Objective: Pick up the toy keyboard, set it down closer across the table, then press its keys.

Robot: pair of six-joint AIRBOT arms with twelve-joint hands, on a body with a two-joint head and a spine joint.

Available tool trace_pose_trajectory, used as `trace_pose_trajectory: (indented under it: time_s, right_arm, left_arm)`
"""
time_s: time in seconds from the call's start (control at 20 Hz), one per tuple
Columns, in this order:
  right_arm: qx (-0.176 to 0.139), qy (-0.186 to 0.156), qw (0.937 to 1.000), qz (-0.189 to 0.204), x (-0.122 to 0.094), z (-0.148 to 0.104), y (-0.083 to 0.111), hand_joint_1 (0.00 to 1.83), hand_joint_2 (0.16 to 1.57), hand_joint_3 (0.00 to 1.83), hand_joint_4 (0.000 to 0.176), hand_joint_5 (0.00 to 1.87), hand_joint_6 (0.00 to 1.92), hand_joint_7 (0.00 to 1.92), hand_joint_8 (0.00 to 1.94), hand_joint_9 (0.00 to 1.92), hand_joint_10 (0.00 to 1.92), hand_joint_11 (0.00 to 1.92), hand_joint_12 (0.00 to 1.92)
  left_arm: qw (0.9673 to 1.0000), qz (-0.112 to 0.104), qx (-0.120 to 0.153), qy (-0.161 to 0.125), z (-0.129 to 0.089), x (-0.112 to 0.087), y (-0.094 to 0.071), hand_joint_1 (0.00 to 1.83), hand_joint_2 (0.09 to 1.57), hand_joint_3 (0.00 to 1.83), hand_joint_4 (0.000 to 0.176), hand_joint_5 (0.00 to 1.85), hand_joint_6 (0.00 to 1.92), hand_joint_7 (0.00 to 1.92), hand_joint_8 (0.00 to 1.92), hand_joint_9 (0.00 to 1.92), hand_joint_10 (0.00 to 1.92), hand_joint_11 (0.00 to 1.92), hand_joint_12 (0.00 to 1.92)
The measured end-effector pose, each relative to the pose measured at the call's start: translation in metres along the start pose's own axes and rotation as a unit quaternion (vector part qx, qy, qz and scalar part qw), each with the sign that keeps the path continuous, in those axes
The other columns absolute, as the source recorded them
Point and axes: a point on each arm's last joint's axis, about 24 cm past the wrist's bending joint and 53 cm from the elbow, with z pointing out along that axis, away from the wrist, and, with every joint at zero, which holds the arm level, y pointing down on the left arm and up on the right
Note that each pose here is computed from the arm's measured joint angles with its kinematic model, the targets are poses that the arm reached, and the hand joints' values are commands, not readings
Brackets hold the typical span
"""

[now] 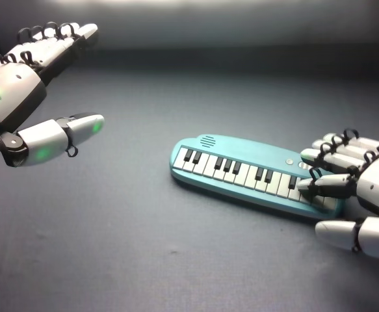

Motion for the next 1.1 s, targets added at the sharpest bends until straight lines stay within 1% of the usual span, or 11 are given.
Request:
trace_pose_trajectory:
  time_s: [0.1, 0.25, 0.3, 0.4, 0.6, 0.7, 0.8, 0.85, 0.95, 1.0, 1.1]
  right_arm:
    - [-0.001, -0.006, 1.0, 0.001, -0.002, 0.0, 0.0, 0.0, 1.32, 0.0, 0.0, 0.69, 0.01, 0.14, 0.01, 0.0, 0.0, 0.0, 0.0]
    - [0.003, 0.001, 1.0, -0.002, 0.0, -0.003, -0.003, 0.0, 1.36, 0.01, 0.027, 0.04, 0.0, 0.01, 0.0, 0.0, 0.0, 0.0, 0.0]
    - [0.009, 0.005, 0.9999, 0.003, 0.002, -0.005, -0.004, 0.0, 1.38, 0.02, 0.0, 0.01, 0.0, 0.0, 0.0, 0.0, 0.0, 0.0, 0.0]
    - [0.007, -0.011, 0.9999, 0.002, -0.01, -0.013, -0.001, 0.0, 1.39, 0.02, 0.014, 0.0, 0.0, 0.0, 0.0, 0.0, 0.0, 0.0, 0.0]
    - [-0.013, -0.078, 0.9969, -0.003, -0.048, -0.035, 0.012, 0.0, 1.35, 0.0, 0.146, 0.0, 0.0, 0.0, 0.0, 0.0, 0.0, 0.0, 0.0]
    - [-0.014, -0.105, 0.9944, 0.004, -0.062, -0.052, 0.011, 0.0, 1.34, 0.0, 0.171, 0.0, 0.0, 0.0, 0.0, 0.0, 0.0, 0.0, 0.0]
    - [-0.016, -0.146, 0.989, 0.015, -0.082, -0.071, 0.009, 0.0, 1.33, 0.0, 0.176, 0.0, 0.0, 0.0, 0.0, 0.0, 0.0, 0.0, 0.0]
    - [-0.015, -0.163, 0.9863, 0.013, -0.09, -0.079, 0.008, 0.0, 1.33, 0.0, 0.169, 0.0, 0.0, 0.0, 0.0, 0.0, 0.0, 0.0, 0.0]
    - [-0.011, -0.203, 0.979, 0.012, -0.108, -0.101, 0.004, 0.0, 1.38, 0.01, 0.13, 0.0, 0.0, 0.0, 0.0, 0.0, 0.0, 0.0, 0.0]
    - [-0.011, -0.214, 0.9767, 0.011, -0.113, -0.107, 0.005, 0.0, 1.39, 0.01, 0.134, 0.0, 0.0, 0.0, 0.0, 0.0, 0.0, 0.0, 0.0]
    - [-0.025, -0.251, 0.9676, 0.007, -0.13, -0.119, 0.013, 0.07, 1.35, 0.0, 0.097, 0.0, 0.0, 0.0, 0.0, 0.0, 0.0, 0.0, 0.0]
  left_arm:
    - [1.0, 0.003, 0.005, 0.002, 0.0, 0.001, -0.002, 0.52, 1.31, 0.0, 0.068, 0.01, 0.0, 0.0, 0.0, 0.0, 0.0, 0.0, 0.0]
    - [1.0, 0.001, 0.004, -0.001, 0.0, -0.001, -0.002, 0.53, 1.31, 0.01, 0.062, 0.01, 0.0, 0.0, 0.0, 0.0, 0.0, 0.0, 0.0]
    - [1.0, 0.001, 0.004, -0.002, 0.0, -0.001, -0.002, 0.54, 1.31, 0.0, 0.056, 0.01, 0.0, 0.0, 0.0, 0.0, 0.0, 0.0, 0.0]
    - [1.0, -0.001, 0.008, -0.006, 0.0, -0.002, -0.004, 0.56, 1.31, 0.0, 0.066, 0.0, 0.0, 0.0, 0.0, 0.0, 0.0, 0.0, 0.0]
    - [0.9999, 0.002, 0.013, -0.005, -0.007, -0.003, -0.007, 0.69, 1.31, 0.0, 0.062, 0.0, 0.0, 0.0, 0.0, 0.0, 0.0, 0.0, 0.0]
    - [0.9997, -0.001, 0.018, -0.016, -0.01, -0.008, -0.012, 0.68, 1.32, 0.0, 0.07, 0.0, 0.0, 0.0, 0.0, 0.0, 0.0, 0.0, 0.0]
    - [0.999, -0.003, 0.033, -0.031, -0.014, -0.015, -0.02, 0.59, 1.35, 0.01, 0.099, 0.0, 0.0, 0.0, 0.0, 0.0, 0.0, 0.0, 0.0]
    - [0.9985, -0.002, 0.041, -0.037, -0.017, -0.018, -0.024, 0.53, 1.36, 0.02, 0.073, 0.0, 0.0, 0.0, 0.0, 0.0, 0.0, 0.0, 0.0]
    - [0.997, -0.002, 0.058, -0.052, -0.023, -0.026, -0.034, 0.32, 1.37, 0.01, 0.089, 0.0, 0.0, 0.0, 0.0, 0.0, 0.0, 0.0, 0.0]
    - [0.9962, -0.003, 0.062, -0.061, -0.026, -0.031, -0.037, 0.27, 1.35, 0.01, 0.137, 0.0, 0.0, 0.0, 0.0, 0.0, 0.0, 0.0, 0.0]
    - [0.9934, 0.001, 0.076, -0.086, -0.035, -0.044, -0.047, 0.2, 1.38, 0.01, 0.101, 0.0, 0.0, 0.0, 0.0, 0.0, 0.0, 0.0, 0.0]
